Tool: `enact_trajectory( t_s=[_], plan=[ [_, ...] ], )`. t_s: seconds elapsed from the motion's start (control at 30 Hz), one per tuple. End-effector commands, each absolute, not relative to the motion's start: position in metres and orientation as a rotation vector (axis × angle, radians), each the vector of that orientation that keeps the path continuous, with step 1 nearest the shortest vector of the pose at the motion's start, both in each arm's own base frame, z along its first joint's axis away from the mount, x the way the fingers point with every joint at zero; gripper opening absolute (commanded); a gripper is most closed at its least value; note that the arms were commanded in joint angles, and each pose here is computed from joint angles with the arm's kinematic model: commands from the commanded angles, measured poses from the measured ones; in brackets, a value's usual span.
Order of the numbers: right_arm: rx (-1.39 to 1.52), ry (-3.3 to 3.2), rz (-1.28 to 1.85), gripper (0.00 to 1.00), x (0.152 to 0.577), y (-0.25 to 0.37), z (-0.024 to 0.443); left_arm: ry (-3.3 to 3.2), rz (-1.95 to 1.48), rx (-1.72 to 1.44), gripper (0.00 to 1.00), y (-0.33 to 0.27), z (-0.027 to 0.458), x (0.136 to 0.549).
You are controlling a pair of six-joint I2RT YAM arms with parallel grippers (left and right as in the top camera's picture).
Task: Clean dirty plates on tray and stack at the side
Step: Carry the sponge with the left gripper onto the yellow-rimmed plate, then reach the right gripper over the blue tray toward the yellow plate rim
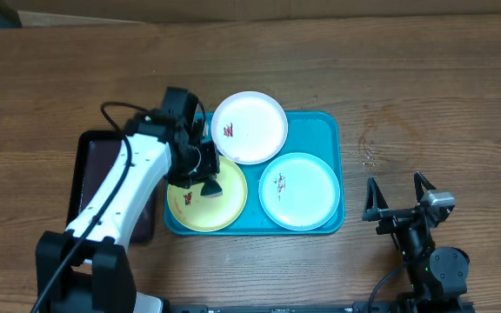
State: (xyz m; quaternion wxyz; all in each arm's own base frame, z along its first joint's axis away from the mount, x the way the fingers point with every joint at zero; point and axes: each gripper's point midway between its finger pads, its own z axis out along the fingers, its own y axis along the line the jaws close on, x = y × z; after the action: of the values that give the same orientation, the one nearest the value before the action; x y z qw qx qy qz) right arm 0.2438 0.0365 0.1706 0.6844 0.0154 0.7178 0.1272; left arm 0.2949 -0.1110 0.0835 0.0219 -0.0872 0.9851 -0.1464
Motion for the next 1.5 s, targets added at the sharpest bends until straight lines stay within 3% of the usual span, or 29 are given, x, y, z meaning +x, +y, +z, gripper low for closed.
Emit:
enact_trajectory(
  t_s=[0.0,0.53,0.67,0.9,1.03,1.27,1.47],
  plan=[
    [0.040,1.604,0.273,1.00,0.244,0.034,0.169,3.051,-0.474,-0.317,0.04,-0.110,0.068,0.288],
    [0.043,1.588,0.261,1.00,0.245,0.032,0.173,3.047,-0.422,-0.342,0.04,-0.103,0.057,0.286],
    [0.055,1.393,0.413,1.00,0.238,0.043,0.222,3.047,-0.441,-0.340,0.04,-0.106,0.057,0.286],
    [-0.025,1.323,0.689,1.00,0.222,0.076,0.244,3.070,-0.441,-0.346,0.04,-0.105,0.057,0.281],
    [-0.219,1.185,0.773,1.00,0.195,0.100,0.277,3.075,-0.441,-0.348,0.04,-0.105,0.057,0.279],
    [-0.330,1.126,0.797,1.00,0.168,0.110,0.339,3.071,-0.441,-0.347,0.04,-0.105,0.057,0.280],
    [-0.364,1.318,0.644,1.00,0.189,0.108,0.390,3.071,-0.439,-0.346,0.04,-0.105,0.057,0.280]
  ],
)
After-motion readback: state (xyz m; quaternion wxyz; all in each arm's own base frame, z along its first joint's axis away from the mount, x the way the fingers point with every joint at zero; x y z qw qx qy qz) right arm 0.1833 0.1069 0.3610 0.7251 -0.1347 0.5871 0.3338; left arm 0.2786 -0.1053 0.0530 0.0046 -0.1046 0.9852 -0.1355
